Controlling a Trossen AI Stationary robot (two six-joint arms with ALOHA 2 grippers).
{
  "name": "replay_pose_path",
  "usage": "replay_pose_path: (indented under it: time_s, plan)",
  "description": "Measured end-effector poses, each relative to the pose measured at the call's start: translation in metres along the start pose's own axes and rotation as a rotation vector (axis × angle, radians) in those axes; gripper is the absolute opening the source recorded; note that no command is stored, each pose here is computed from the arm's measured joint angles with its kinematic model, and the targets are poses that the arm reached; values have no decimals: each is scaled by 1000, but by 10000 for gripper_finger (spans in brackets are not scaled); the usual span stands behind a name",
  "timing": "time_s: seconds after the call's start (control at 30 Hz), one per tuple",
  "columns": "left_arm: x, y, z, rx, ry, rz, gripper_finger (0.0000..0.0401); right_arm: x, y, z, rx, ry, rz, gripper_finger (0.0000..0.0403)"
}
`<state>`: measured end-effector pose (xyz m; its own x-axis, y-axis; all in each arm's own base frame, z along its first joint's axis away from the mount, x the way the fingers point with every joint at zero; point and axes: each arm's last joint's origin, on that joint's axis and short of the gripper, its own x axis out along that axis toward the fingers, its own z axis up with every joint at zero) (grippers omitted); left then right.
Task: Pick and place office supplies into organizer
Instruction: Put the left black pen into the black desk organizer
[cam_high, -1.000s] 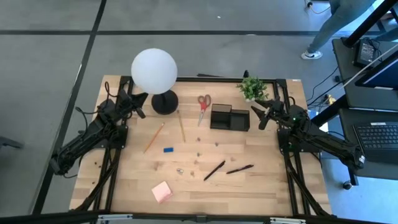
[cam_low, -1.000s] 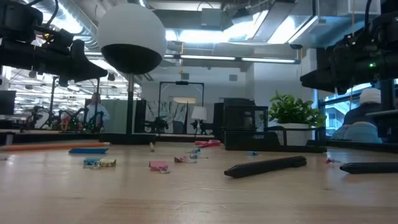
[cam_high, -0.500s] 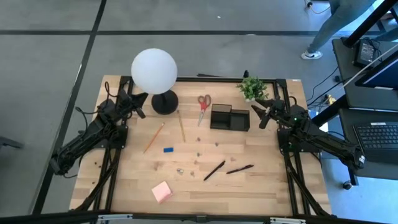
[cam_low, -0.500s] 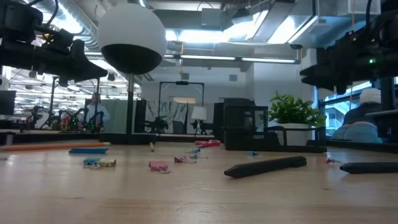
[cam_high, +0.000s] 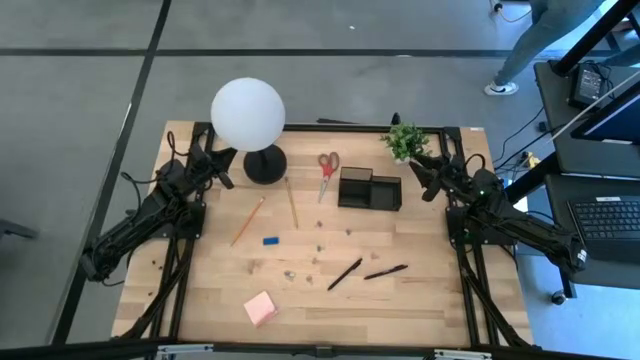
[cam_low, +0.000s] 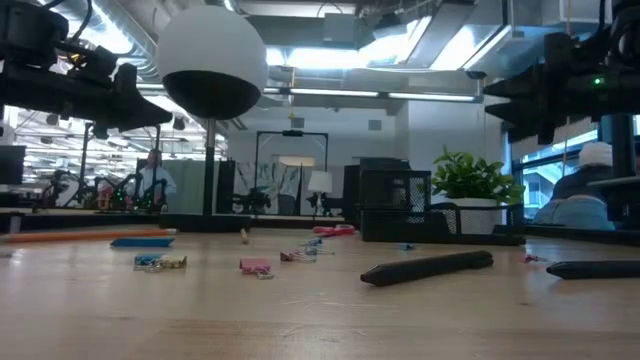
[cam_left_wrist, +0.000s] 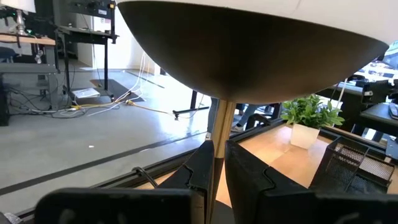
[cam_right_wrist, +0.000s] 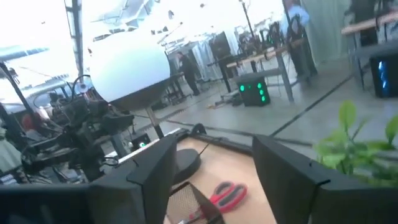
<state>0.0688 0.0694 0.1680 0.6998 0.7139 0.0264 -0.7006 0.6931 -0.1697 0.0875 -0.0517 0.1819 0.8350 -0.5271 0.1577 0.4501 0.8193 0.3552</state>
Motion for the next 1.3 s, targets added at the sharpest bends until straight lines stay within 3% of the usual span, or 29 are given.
replay_pose_path:
  time_s: [0.17, 0.33, 0.47, 0.63, 0.87, 1.07, 1.3]
  plan:
    - [0, 0, 0, 0, 0, 0, 33, 0, 1, 3, -28, -29, 15, 269]
    - [0, 0, 0, 0, 0, 0, 33, -1, 5, 13, 96, -128, 71, 317]
    - [0, 0, 0, -1, 0, 0, 33, -2, 10, 15, 107, -120, 183, 327]
    - [0, 0, 0, -3, 0, 0, 33, -1, 19, 37, 7, -112, 176, 328]
    - [0, 0, 0, -27, 0, 0, 33, 16, 44, 84, -98, 117, 145, 328]
    - [0, 0, 0, -28, 1, 0, 33, 50, 73, 124, -251, 209, 203, 328]
    - [0, 0, 0, -27, 1, 0, 33, 94, 111, 136, -313, 382, 307, 325]
